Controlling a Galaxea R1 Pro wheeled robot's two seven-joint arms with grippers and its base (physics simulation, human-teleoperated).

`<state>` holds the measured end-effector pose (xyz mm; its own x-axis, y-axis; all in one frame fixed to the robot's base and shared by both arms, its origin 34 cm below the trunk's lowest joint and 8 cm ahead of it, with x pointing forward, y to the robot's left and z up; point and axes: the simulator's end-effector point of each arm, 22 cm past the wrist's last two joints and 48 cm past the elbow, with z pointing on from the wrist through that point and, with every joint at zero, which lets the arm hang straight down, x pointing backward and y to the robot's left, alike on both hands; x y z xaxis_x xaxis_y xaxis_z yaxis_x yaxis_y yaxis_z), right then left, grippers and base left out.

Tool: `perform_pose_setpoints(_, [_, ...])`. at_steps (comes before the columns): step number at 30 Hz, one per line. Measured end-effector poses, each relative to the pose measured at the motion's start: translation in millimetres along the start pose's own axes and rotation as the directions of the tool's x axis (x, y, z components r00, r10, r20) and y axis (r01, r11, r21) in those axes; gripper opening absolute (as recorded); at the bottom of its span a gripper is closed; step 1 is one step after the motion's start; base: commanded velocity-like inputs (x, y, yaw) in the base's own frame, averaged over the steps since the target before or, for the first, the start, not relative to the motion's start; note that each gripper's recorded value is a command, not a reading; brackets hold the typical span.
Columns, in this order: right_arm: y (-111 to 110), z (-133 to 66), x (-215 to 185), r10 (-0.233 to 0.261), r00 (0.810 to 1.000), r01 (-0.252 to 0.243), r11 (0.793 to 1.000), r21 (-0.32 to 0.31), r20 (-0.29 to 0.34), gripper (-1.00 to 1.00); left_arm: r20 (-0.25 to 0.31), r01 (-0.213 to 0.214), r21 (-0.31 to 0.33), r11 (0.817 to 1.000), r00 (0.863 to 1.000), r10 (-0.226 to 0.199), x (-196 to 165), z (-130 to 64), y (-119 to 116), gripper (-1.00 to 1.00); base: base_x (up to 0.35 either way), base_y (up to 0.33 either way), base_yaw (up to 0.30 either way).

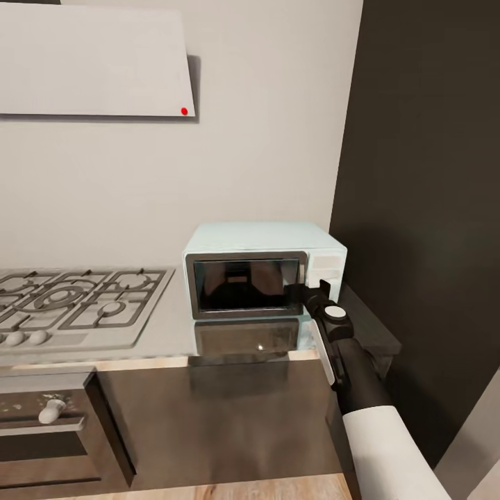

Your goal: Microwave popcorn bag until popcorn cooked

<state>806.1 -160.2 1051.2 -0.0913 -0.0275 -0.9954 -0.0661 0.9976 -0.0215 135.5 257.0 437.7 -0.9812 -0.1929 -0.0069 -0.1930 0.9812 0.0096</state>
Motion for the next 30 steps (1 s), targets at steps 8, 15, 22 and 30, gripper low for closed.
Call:
perform_pose_setpoints(8, [0.1, 0.1, 0.5, 0.000, 1.000, 0.000, 1.000, 0.000, -0.001, 1.00, 0.000, -0.001, 0.000, 1.000, 1.000, 0.001, 0.0, 0.0, 0.0, 1.00, 0.031, 0.000, 0.000])
perform_pose_setpoints(15, [0.1, 0.3, 0.7, 0.000, 1.000, 0.000, 1.000, 0.000, -0.001, 1.00, 0.000, -0.001, 0.000, 1.000, 1.000, 0.001, 0.0, 0.0, 0.0, 1.00, 0.014, 0.000, 0.000])
perform_pose_setpoints(22, [0.2, 0.3, 0.4, 0.000, 1.000, 0.000, 1.000, -0.001, -0.002, 1.00, 0.000, -0.001, 0.000, 1.000, 1.000, 0.001, 0.0, 0.0, 0.0, 1.00, 0.000, 0.000, 0.000])
perform_pose_setpoints(30, [0.1, 0.3, 0.9, 0.001, 1.000, -0.001, 1.000, -0.001, -0.003, -1.00, 0.000, -0.001, 0.000, 1.000, 1.000, 0.001, 0.0, 0.0, 0.0, 1.00, 0.000, 0.000, 0.000])
